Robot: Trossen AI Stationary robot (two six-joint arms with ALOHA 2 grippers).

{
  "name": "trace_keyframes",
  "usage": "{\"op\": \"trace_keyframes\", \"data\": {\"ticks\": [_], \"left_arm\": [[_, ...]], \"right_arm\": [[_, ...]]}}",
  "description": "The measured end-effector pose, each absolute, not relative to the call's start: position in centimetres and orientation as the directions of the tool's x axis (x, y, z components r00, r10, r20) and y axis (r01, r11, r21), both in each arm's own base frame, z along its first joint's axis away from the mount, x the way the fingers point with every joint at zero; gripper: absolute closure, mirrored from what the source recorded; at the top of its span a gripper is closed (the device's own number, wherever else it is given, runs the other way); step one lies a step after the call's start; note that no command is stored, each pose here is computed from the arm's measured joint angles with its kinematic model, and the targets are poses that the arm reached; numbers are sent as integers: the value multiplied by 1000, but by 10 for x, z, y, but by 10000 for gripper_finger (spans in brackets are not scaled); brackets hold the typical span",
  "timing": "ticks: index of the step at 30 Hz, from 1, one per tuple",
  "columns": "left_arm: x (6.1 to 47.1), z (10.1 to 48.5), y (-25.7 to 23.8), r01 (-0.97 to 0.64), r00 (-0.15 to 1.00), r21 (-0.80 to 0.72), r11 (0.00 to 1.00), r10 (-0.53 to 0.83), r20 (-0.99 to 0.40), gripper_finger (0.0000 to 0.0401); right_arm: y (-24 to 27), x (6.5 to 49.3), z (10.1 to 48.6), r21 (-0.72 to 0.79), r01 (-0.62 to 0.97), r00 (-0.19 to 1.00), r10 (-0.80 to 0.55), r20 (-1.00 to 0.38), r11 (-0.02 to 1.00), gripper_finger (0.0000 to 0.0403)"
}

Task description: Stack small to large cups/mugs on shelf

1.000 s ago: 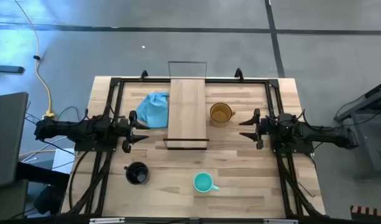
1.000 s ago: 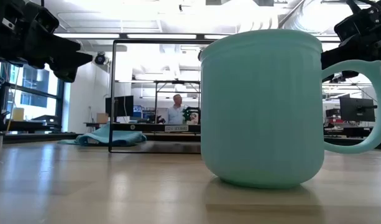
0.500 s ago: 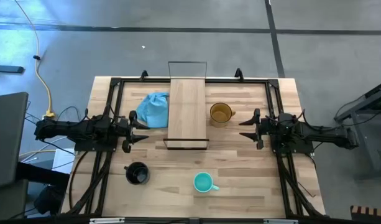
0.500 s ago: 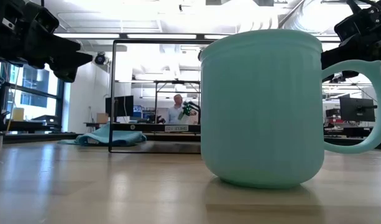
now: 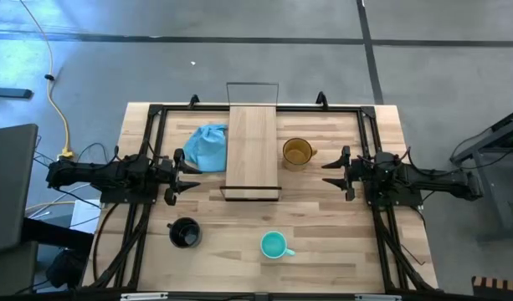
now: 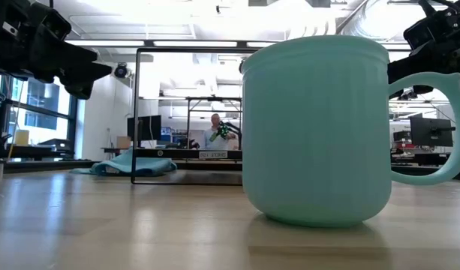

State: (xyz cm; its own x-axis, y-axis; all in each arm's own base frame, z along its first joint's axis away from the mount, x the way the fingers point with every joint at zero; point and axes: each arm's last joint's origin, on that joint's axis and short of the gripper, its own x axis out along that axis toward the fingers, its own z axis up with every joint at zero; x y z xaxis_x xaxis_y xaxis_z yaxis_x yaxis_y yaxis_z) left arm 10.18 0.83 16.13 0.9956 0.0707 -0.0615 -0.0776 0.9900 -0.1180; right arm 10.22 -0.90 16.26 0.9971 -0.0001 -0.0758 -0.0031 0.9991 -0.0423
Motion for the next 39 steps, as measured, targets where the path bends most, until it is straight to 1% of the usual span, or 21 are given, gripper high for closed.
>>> {"op": "trace_keyframes", "data": {"ticks": [34, 36, 39], "left_arm": [[102, 162, 8, -77, 996, -120, 990, 71, -60, 222], [102, 162, 8, -75, 996, -174, 982, 66, -59, 222], [102, 162, 7, -54, 998, -358, 932, 37, -54, 222]], "right_arm": [[-9, 102, 163, -43, 0, 997, -3, -76, 999, 208], [-9, 102, 163, -43, 0, 997, -3, -76, 999, 208], [-9, 102, 163, -43, 0, 997, -3, -76, 999, 208]]}}
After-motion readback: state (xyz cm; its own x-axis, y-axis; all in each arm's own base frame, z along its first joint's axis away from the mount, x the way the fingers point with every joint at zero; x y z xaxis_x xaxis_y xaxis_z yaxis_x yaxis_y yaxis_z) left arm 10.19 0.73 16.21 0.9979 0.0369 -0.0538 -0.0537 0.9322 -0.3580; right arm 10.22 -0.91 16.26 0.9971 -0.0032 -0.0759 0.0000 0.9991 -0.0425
